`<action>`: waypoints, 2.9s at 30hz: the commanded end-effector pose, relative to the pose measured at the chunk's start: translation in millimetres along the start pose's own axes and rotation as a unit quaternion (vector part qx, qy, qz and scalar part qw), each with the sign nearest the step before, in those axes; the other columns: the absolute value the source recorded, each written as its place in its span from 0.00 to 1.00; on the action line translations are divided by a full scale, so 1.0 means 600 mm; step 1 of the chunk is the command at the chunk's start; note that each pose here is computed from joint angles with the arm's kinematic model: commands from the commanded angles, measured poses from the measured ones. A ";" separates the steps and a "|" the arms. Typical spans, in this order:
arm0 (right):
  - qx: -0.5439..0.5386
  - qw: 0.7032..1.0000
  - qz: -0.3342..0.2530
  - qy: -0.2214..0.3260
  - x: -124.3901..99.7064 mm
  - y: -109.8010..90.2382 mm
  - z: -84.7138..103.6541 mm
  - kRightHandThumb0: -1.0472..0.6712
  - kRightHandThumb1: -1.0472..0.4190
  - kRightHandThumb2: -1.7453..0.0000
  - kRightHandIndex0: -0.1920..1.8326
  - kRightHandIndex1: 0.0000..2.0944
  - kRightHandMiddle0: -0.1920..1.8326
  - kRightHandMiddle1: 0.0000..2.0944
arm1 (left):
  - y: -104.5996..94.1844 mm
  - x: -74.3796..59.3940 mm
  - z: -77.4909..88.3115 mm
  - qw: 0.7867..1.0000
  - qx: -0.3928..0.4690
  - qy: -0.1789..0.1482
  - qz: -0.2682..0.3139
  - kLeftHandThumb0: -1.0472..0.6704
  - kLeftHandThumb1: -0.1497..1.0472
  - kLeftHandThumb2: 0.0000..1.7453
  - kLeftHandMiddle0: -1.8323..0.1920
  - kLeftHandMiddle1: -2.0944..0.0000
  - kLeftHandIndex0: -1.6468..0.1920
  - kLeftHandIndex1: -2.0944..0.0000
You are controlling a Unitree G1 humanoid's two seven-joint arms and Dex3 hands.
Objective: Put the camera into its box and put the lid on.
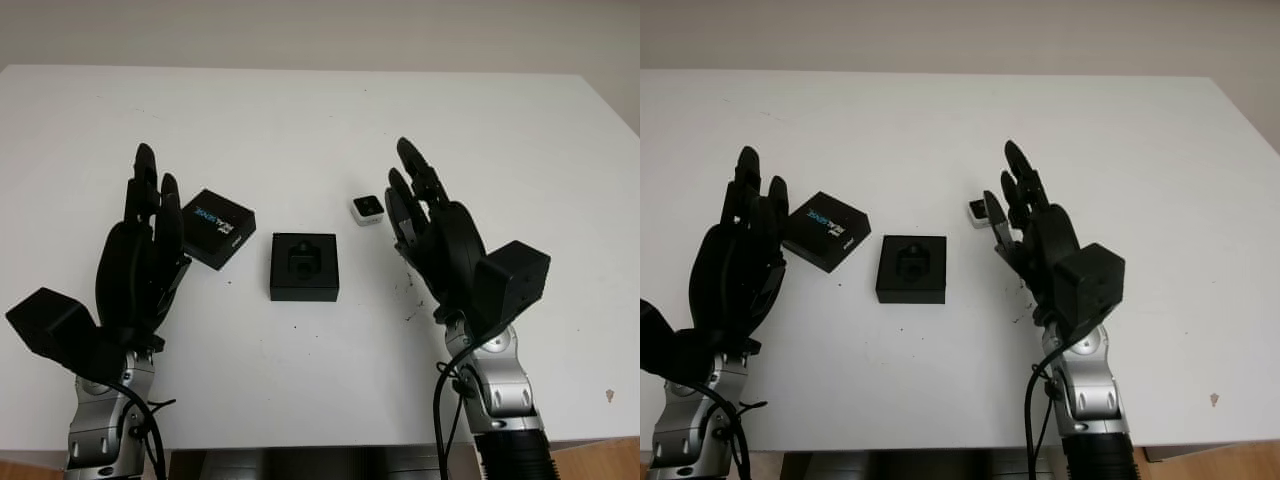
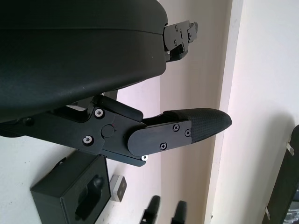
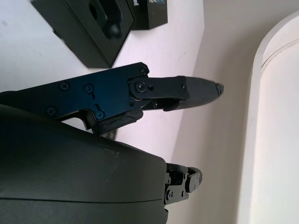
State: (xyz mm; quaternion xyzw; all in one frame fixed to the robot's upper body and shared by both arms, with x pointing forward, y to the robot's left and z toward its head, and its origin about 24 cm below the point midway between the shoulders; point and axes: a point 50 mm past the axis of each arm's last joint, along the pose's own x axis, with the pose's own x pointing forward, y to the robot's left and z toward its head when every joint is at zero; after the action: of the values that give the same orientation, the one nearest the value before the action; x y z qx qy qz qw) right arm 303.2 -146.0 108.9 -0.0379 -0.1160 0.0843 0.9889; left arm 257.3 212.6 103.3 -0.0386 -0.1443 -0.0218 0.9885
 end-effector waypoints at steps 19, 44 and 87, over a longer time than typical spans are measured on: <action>-0.364 0.924 0.062 -0.097 0.104 -0.069 0.126 0.26 0.15 0.98 0.23 0.07 0.09 0.34 | 0.002 0.006 0.006 1.000 0.003 -0.007 0.000 0.23 1.00 0.32 1.00 1.00 1.00 1.00; -0.645 0.734 0.211 0.007 0.193 -0.064 0.117 0.26 0.19 0.97 0.28 0.22 0.28 0.08 | 0.006 0.005 0.009 1.000 0.010 -0.013 0.001 0.23 1.00 0.33 1.00 1.00 1.00 1.00; -0.657 0.731 0.184 0.013 0.162 -0.069 0.010 0.31 0.13 0.97 0.18 0.52 0.27 0.38 | 0.017 0.004 0.010 1.000 0.019 -0.010 -0.004 0.22 1.00 0.32 1.00 1.00 1.00 1.00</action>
State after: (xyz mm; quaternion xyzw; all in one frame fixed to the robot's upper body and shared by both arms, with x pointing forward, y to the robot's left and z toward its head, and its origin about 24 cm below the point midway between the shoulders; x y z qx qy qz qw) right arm 403.3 -165.0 147.8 -0.6971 -0.1295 0.1643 0.6858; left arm 258.9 222.1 105.8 -0.0241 -0.1475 -0.0225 0.9885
